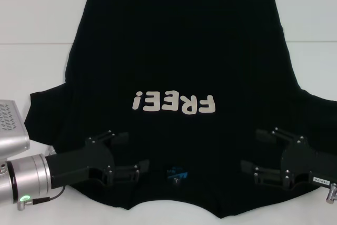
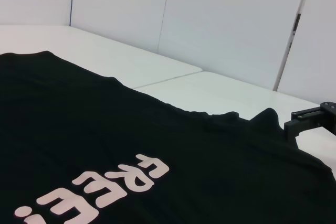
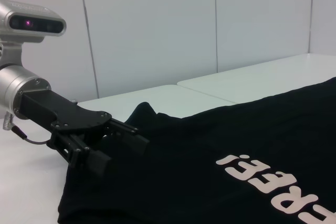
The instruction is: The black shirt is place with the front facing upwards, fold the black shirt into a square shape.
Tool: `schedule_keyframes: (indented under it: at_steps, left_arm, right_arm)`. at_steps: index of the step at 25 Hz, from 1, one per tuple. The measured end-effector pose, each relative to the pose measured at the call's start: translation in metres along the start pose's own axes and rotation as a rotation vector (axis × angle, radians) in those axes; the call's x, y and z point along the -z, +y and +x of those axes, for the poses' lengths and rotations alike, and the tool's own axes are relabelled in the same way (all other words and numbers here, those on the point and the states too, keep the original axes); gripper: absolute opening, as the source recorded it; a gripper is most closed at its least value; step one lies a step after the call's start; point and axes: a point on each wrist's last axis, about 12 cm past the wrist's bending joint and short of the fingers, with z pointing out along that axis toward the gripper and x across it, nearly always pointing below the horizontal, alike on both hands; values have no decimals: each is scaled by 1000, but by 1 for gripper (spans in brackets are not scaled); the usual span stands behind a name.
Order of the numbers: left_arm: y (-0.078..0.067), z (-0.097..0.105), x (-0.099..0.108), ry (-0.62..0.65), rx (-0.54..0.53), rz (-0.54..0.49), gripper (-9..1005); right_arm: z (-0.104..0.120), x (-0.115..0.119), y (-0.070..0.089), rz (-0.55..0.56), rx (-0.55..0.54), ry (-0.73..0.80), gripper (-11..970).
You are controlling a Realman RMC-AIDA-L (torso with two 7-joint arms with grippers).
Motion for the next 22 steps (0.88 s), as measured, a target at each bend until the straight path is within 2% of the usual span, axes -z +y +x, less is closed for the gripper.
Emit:
schedule_keyframes:
  at_steps: [8, 10, 12, 17, 22]
  left_arm:
    - [1, 0, 0, 1, 0, -5, 951]
    - [1, 0, 1, -5, 19, -12, 950]
    - [5, -3, 3, -20, 81, -30, 950]
    - [30, -26, 16, -49, 304, -78, 949]
    - [55, -45, 31, -49, 418, -171, 948]
  right_arm:
    - [-1, -1, -1, 1, -1, -3, 915]
    - [-2, -1, -1, 0, 0, -4, 915]
    - [-3, -2, -2, 0, 1, -6, 915]
    - [-5, -4, -3, -1, 4, -10, 916]
    - [-8, -7, -5, -7, 11, -13, 916]
